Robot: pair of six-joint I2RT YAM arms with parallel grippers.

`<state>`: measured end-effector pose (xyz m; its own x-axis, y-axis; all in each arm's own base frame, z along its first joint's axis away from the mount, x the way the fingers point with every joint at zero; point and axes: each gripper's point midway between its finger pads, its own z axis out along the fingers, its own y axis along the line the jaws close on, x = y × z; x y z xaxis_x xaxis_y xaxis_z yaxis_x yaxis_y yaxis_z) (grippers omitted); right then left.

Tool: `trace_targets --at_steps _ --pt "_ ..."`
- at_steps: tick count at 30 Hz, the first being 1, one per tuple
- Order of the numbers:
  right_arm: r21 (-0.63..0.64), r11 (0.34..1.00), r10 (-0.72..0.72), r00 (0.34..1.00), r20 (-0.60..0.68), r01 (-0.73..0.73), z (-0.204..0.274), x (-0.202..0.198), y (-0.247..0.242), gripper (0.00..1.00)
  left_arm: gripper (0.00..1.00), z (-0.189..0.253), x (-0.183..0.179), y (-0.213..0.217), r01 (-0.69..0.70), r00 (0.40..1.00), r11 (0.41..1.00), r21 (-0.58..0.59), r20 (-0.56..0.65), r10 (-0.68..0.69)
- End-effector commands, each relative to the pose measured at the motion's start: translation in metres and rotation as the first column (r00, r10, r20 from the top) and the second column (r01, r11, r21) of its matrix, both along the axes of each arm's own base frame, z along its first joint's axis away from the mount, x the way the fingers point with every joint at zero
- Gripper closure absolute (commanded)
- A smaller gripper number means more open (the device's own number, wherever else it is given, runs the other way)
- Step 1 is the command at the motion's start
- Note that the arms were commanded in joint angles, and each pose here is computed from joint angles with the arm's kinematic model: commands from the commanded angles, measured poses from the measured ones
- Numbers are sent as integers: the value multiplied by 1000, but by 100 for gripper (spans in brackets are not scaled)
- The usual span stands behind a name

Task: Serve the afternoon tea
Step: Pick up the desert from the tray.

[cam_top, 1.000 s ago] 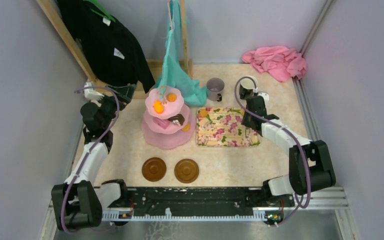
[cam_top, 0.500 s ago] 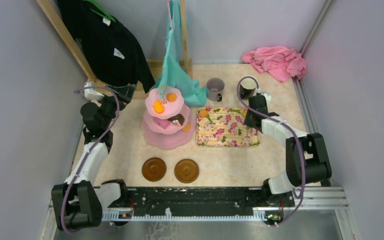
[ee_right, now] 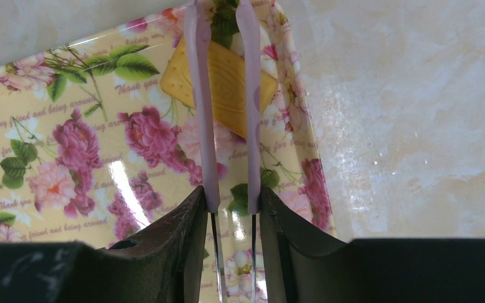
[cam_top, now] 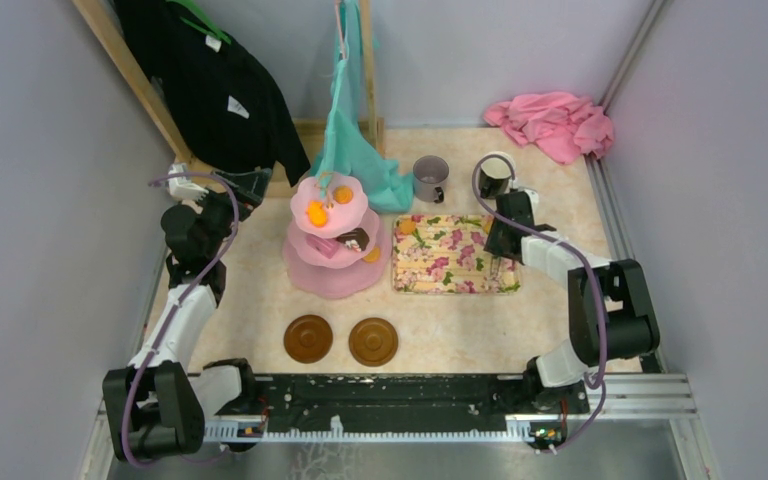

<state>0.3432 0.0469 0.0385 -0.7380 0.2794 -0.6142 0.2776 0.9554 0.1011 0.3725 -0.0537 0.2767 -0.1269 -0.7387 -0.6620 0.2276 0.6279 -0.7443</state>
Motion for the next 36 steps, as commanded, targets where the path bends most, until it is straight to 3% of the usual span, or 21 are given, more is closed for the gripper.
trace_targets --at_steps 1,21,36 --pt "50 999 4 999 43 -6 11 7 6 67 1 13 -4 -4 21 999 1000 1 49 -21" --pt "0 999 -51 998 23 51 25 9 -14 66 1 14 -4 -5 26 998 1000 -1 49 -26" --pt "47 999 24 994 -105 -19 2 -11 -3 67 1 13 -4 -5 26 999 1000 -1 47 -26"
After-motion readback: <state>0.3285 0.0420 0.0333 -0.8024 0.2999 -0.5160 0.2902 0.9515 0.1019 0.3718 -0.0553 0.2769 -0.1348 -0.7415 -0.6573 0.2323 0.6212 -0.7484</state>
